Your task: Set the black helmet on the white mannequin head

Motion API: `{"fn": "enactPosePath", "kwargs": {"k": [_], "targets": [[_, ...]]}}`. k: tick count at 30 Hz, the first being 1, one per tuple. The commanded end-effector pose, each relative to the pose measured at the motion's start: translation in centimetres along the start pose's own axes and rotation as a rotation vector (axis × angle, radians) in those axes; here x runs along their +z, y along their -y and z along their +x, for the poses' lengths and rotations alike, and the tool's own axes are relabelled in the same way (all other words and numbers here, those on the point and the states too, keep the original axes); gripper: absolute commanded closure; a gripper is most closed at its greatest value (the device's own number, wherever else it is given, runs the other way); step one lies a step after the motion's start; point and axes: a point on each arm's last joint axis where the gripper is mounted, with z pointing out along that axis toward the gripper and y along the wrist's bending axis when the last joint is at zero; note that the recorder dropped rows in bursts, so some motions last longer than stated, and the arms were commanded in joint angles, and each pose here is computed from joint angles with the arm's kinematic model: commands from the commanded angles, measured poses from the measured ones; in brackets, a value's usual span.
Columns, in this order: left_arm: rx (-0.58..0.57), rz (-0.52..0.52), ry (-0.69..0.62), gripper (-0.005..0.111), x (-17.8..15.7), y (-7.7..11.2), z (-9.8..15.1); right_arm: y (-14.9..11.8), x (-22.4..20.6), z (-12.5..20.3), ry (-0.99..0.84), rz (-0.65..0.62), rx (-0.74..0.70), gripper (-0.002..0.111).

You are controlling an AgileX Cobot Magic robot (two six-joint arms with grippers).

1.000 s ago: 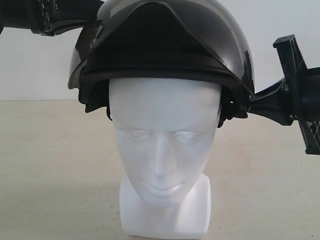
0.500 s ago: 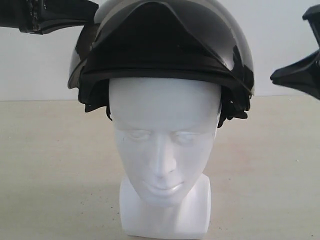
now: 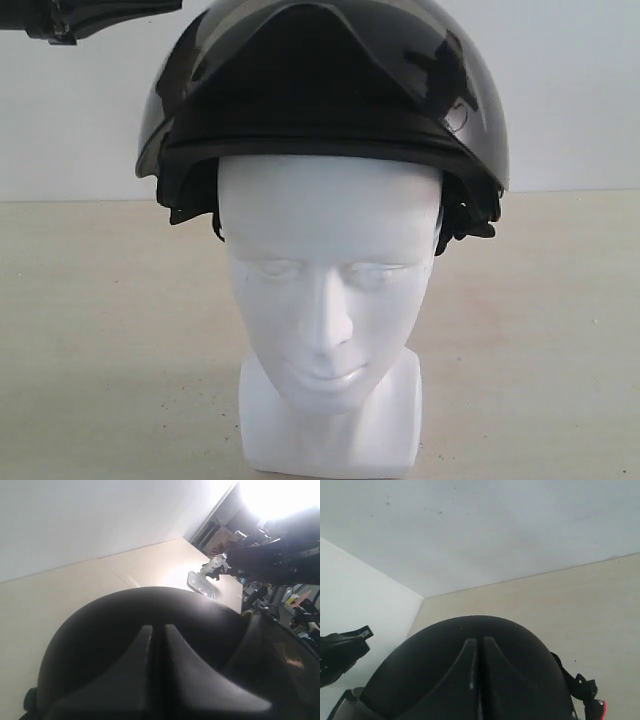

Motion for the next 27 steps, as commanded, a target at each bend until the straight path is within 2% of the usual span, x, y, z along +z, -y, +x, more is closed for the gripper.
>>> {"fn": "enactPosePath", "kwargs": {"k": [1, 5, 13, 19, 27], "targets": [[-0.04, 0.004, 0.012, 0.102, 0.5, -1.7, 0.3, 1.0, 2.7, -1.3, -0.134, -0.036, -0.05, 0.108], [-0.021, 0.006, 0.013, 0.102, 0.6, -1.8, -0.3, 1.6, 4.7, -1.4, -0.218, -0.156, -0.056, 0.108], [-0.021, 0.018, 0.001, 0.102, 1.3, -1.9, -0.4, 3.0, 6.5, -1.2, -0.259, -0.185, -0.065, 0.108], [-0.027, 0.058, -0.097, 0.102, 4.0, -1.9, 1.2, 1.8, 6.6, -0.4, -0.314, -0.271, -0.085, 0.108], [-0.04, 0.041, -0.139, 0.102, 4.0, -1.5, 1.5, -0.4, 7.7, 1.5, -0.411, -0.327, -0.113, 0.108]]}}
